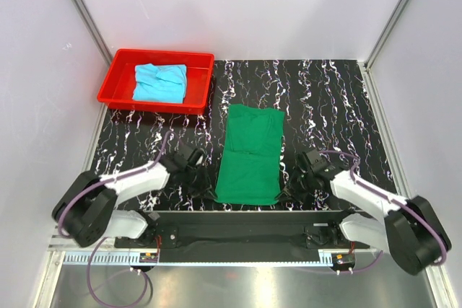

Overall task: Fold and stack the t-shirts
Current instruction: Fold the tshirt

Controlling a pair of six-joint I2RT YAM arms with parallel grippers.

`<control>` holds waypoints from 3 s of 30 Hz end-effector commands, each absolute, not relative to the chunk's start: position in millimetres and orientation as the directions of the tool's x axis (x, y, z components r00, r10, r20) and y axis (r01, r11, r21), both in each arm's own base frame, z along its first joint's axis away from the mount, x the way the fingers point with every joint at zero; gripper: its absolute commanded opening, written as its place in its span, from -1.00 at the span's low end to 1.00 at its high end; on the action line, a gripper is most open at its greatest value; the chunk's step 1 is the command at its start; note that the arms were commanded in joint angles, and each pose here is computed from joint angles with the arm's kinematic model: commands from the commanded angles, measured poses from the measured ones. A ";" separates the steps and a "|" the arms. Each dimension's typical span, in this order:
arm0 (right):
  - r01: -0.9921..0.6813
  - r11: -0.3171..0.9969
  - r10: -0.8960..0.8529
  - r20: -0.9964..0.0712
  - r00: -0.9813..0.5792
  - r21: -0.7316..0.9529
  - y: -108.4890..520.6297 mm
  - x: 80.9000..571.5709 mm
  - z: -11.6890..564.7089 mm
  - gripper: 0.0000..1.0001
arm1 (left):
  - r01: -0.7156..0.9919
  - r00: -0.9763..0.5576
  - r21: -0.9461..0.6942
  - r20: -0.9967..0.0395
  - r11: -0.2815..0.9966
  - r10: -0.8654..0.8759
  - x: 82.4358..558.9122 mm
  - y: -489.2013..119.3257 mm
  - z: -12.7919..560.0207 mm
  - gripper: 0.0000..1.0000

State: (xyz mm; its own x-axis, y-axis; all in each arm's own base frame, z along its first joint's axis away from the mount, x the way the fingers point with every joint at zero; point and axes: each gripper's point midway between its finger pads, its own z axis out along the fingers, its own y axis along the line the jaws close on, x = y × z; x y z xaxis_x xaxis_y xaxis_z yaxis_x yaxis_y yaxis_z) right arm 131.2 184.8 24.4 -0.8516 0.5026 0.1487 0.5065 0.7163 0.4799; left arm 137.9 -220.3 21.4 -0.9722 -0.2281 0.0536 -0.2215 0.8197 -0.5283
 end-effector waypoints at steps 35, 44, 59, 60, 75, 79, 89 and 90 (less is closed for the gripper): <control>0.299 0.769 0.357 0.009 -0.934 0.565 204.9 237.3 143.4 -1.00 | 0.031 -0.967 -0.521 -0.233 0.853 -0.107 242.1 -244.1 156.0 -1.00; 0.289 0.749 0.360 0.000 -0.933 0.597 200.7 288.9 149.5 -1.00 | 0.044 -0.963 -0.555 -0.246 0.831 -0.113 292.0 -258.5 164.2 -1.00; 0.317 0.669 0.400 0.034 -0.916 0.672 188.8 353.9 144.5 -1.00 | 0.048 -0.933 -0.569 -0.319 0.821 -0.166 369.0 -260.2 169.5 -1.00; 0.324 0.667 0.403 0.041 -0.914 0.671 188.5 360.1 141.4 -1.00 | 0.046 -0.929 -0.572 -0.326 0.819 -0.176 375.4 -258.9 170.3 -1.00; 0.359 0.633 0.435 0.068 -0.898 0.686 178.4 422.0 118.0 -1.00 | 0.023 -0.930 -0.584 -0.311 0.811 -0.198 445.3 -270.4 136.7 -1.00; 0.371 0.626 0.446 0.075 -0.892 0.686 173.9 431.3 108.7 -1.00 | 0.012 -0.928 -0.583 -0.308 0.812 -0.208 457.8 -269.9 122.3 -1.00; 0.316 0.602 0.490 -0.028 -0.871 0.733 148.8 493.9 92.9 -0.44 | -0.018 -0.875 -0.504 -0.409 0.863 -0.257 510.7 -248.4 112.1 -1.00; 0.287 0.615 0.476 -0.055 -0.878 0.734 146.0 500.2 91.2 -0.36 | -0.015 -0.866 -0.482 -0.432 0.876 -0.253 514.7 -243.5 113.4 -0.88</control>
State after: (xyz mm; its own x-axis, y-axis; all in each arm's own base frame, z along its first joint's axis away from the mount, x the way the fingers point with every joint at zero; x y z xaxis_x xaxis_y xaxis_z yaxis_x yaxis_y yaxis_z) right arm 461.9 155.4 74.9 -0.8683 0.4892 0.0816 0.4095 0.6142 0.6746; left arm 483.3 -261.4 94.0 -0.9203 -0.2357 -0.3122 -0.0382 0.8485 -0.5279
